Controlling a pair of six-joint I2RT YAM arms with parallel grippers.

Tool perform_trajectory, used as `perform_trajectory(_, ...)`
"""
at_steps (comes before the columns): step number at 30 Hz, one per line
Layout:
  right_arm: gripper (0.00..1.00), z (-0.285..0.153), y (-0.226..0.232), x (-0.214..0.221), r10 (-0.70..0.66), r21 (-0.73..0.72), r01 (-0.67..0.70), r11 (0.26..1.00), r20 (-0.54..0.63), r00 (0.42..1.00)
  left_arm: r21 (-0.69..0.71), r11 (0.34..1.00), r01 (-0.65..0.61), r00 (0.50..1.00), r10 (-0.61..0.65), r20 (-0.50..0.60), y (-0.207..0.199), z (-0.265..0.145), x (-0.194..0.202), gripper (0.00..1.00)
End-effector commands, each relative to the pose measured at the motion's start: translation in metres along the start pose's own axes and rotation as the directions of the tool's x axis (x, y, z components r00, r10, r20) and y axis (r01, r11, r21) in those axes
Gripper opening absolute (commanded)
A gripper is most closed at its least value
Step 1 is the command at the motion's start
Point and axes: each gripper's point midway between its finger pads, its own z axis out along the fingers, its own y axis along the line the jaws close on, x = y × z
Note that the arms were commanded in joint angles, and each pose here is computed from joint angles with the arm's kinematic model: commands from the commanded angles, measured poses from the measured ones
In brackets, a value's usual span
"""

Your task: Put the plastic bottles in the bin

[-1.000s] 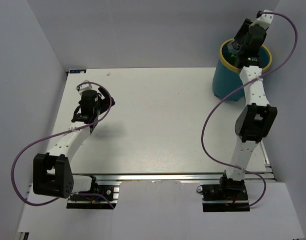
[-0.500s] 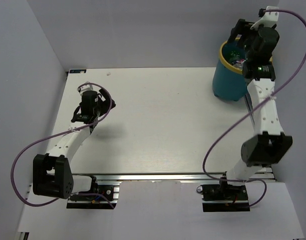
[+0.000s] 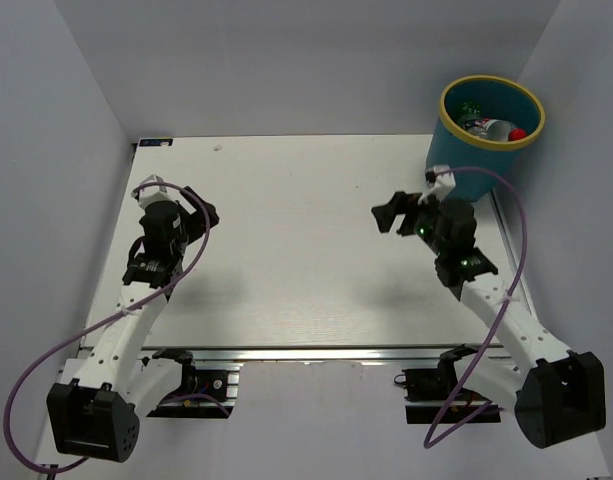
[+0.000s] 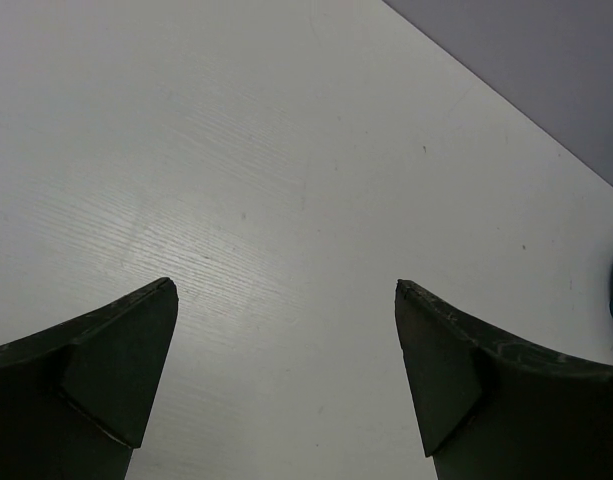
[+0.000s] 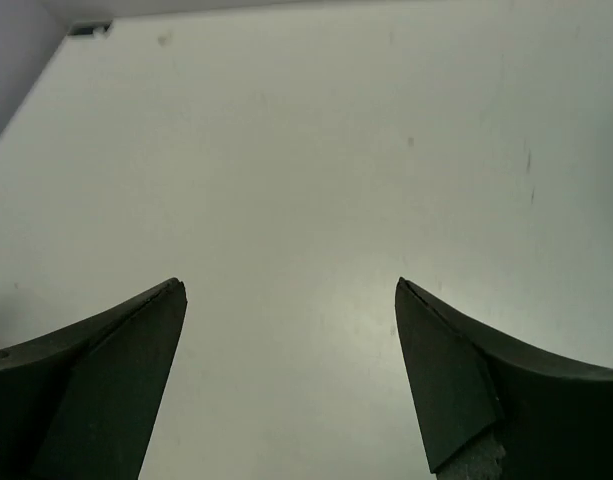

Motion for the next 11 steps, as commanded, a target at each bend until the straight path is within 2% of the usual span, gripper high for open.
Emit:
perform_trajectory(1, 0.89, -0.017, 0.013, -0.005, 0.114, -0.089, -0.101, 0.991, 0.157, 0.981, -0.028, 0.999, -0.017, 0.999, 0.018, 0.048, 0.011, -0.008, -0.007, 0.98)
perform_trajectory(4, 0.89, -0.023, 0.013, -0.006, 0.121, -0.093, -0.104, 0.990, 0.189, 0.975, -0.033, 0.999, -0.014, 0.998, 0.016, 0.064, 0.011, -0.009, -0.010, 0.98)
perform_trajectory(11, 0.89, -0.017, 0.009, 0.005, 0.107, -0.080, -0.096, 0.992, 0.143, 0.984, -0.073, 0.997, -0.022, 0.999, 0.025, 0.047, 0.019, -0.006, -0.004, 0.98)
